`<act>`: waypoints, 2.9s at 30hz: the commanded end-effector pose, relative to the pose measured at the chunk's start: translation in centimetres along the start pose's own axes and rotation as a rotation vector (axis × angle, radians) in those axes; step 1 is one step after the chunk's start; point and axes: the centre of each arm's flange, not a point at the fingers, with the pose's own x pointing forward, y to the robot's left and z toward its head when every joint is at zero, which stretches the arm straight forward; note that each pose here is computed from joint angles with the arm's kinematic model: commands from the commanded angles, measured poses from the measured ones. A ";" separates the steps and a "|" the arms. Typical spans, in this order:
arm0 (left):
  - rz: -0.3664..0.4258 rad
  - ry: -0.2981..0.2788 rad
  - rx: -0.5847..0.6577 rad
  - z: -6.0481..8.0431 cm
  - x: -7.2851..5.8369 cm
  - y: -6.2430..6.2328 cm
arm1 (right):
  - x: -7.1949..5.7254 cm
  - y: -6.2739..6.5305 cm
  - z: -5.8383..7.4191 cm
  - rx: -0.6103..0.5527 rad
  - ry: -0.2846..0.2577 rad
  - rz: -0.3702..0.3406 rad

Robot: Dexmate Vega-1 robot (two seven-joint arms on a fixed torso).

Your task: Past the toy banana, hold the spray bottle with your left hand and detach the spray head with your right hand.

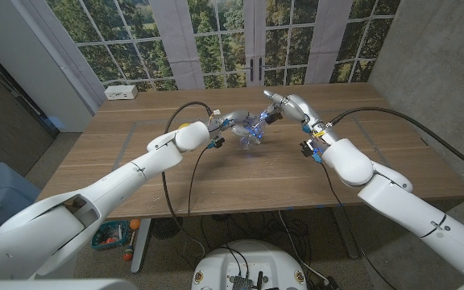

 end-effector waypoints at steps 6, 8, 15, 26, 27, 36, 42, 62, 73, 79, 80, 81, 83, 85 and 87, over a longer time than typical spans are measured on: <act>0.051 -0.049 -0.079 -0.4 0.1 0.8 | -1.4 0.2 -0.7 -0.073 0.027 -0.291; 0.057 -0.055 -0.084 -0.5 0.1 0.9 | -1.3 0.2 -0.8 -0.080 0.035 -0.294; 0.056 -0.088 -0.143 -1.0 0.1 1.3 | 0.1 -0.3 -1.6 -0.129 0.164 -0.228; -0.008 -0.141 -0.209 -1.4 0.6 2.0 | 2.2 -0.8 -2.1 -0.192 0.247 -0.073; -0.009 -0.142 -0.210 -1.4 0.6 2.0 | 2.2 -0.8 -2.1 -0.193 0.249 -0.072; -0.056 -0.168 -0.217 -1.2 0.8 2.2 | 3.0 -0.8 -1.9 -0.233 0.267 -0.039; -0.067 -0.172 -0.212 -1.1 0.8 2.2 | 3.3 -0.7 -2.0 -0.238 0.266 -0.039; -0.075 -0.172 -0.210 -1.3 1.0 2.3 | 3.6 -0.6 -1.9 -0.253 0.189 -0.142; -0.061 -0.171 -0.209 -1.2 0.8 2.2 | 2.9 -1.4 -1.5 -0.245 0.168 -0.194; -0.056 -0.165 -0.210 -1.2 0.6 2.1 | 2.6 -1.8 -1.6 -0.230 0.158 -0.226; -0.056 -0.165 -0.210 -1.2 0.6 2.1 | 2.6 -1.8 -1.6 -0.230 0.158 -0.226; -0.055 -0.164 -0.210 -1.2 0.5 2.0 | 2.4 -2.0 -1.6 -0.229 0.152 -0.243; -0.053 -0.164 -0.209 -1.1 0.5 2.0 | 2.2 -2.1 -1.6 -0.223 0.148 -0.255; -0.053 -0.163 -0.208 -1.1 0.4 2.0 | 2.2 -2.1 -1.7 -0.227 0.146 -0.265; -0.052 -0.160 -0.207 -1.1 0.3 1.9 | 1.9 -2.3 -1.7 -0.226 0.141 -0.283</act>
